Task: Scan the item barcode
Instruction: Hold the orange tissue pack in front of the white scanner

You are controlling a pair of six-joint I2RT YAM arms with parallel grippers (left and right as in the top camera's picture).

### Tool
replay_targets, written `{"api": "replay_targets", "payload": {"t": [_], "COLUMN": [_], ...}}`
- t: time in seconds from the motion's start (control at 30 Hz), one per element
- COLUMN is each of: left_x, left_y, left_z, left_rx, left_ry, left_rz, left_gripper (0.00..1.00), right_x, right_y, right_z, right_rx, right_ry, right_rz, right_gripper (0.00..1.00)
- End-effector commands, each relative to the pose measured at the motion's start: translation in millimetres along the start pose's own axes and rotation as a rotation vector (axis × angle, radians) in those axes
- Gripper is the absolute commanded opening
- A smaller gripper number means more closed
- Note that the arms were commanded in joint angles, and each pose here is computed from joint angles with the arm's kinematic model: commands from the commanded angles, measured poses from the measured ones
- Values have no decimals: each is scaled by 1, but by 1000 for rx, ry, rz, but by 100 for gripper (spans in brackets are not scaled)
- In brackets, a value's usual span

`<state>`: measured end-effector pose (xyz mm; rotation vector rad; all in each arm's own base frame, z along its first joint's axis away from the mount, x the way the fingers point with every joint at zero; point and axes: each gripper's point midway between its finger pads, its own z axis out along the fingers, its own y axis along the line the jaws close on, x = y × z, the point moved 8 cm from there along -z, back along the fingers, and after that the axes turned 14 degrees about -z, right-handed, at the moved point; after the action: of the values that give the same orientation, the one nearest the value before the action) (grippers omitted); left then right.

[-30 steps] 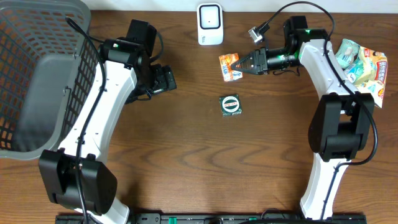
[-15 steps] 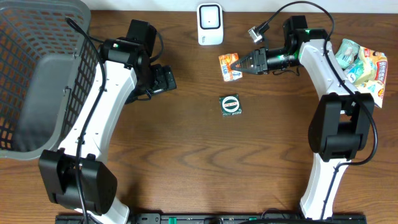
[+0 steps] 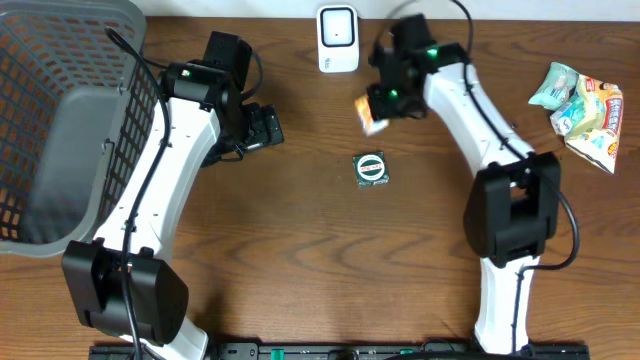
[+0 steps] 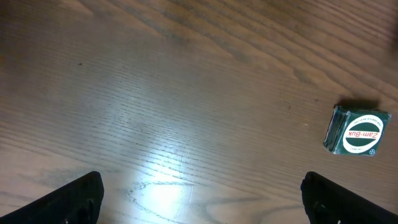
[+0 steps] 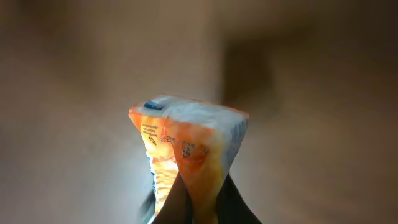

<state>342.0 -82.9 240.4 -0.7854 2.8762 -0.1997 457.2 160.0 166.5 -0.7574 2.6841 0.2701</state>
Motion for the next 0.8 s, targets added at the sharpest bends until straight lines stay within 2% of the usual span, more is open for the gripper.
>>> {"api": "replay_targets", "payload": {"t": [0.0, 0.13, 0.47, 0.63, 0.77], "left_x": [0, 0, 0, 0, 0], "left_y": [2, 2, 2, 2, 2], "left_z": [3, 3, 3, 3, 3], "left_rx": [-10, -10, -10, -10, -10], "left_ry": [6, 6, 6, 6, 6], "left_rz": [-15, -15, -15, -15, -15], "left_gripper": [100, 100, 100, 100, 100], "right_x": [-38, -68, -116, -139, -146], "right_y": [-10, 13, 19, 21, 27], "right_z": [-34, -40, -53, -56, -44], "right_rx": [552, 655, 654, 667, 655], "right_ry": [-67, -195, -520, -671, -707], "right_rz": [-182, -318, -339, -454, -599], "right_gripper": [1, 1, 1, 1, 1]}}
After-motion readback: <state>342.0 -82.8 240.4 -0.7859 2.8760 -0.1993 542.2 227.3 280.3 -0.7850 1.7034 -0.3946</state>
